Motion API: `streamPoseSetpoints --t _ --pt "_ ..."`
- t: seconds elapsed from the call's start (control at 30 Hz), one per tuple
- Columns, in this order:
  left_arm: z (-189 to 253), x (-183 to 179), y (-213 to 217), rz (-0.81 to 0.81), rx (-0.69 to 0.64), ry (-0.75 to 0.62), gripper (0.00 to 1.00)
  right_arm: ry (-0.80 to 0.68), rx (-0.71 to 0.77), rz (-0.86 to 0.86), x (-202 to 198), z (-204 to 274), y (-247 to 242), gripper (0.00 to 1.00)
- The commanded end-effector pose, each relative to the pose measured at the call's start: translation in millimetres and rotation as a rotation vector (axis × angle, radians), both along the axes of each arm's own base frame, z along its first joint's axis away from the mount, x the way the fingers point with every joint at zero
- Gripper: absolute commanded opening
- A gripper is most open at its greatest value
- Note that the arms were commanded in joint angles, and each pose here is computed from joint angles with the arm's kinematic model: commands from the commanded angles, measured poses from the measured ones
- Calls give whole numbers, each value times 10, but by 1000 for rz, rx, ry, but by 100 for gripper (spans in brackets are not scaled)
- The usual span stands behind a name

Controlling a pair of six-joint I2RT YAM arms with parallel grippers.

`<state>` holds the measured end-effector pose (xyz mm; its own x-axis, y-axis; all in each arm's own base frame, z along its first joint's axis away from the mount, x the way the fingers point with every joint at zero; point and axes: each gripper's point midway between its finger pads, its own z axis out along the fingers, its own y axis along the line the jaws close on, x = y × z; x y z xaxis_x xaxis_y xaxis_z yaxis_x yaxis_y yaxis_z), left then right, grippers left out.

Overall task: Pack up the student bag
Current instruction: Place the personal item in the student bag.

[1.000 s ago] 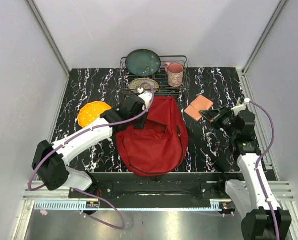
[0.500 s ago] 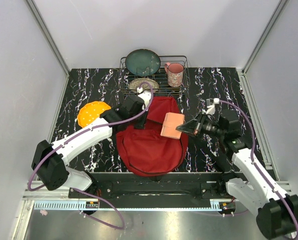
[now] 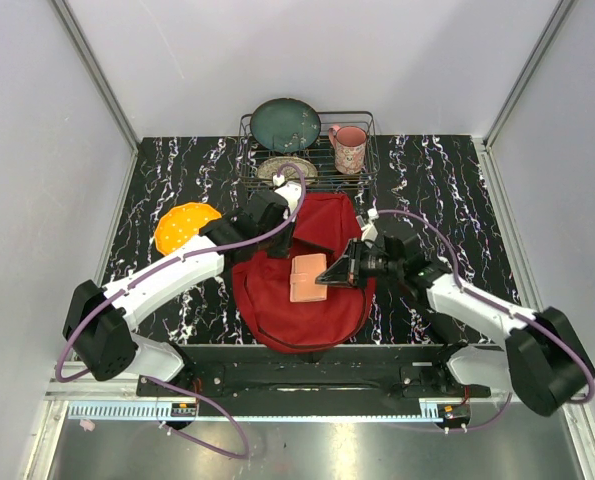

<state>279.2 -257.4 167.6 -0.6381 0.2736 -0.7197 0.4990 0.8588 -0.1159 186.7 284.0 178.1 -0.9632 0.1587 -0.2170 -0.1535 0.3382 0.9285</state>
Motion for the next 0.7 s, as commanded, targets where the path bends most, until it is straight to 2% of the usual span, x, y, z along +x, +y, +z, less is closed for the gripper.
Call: streamPoseSetpoints --t 0.0,0.2,0.33,0.53,0.67 --pt "445 96 -105 11 -113 -90 0 -26 52 -46 217 46 186 0" --pt "431 68 -84 13 -113 -84 0 27 62 -199 502 -124 223 0" --pt "448 64 -95 8 -120 -82 0 57 80 -384 767 -223 180 0" --pt "476 21 -157 -16 -147 -61 0 11 174 -616 1051 -126 152 0" --pt "452 -14 -209 -38 -148 -32 0 31 283 -657 1186 -35 292 0"
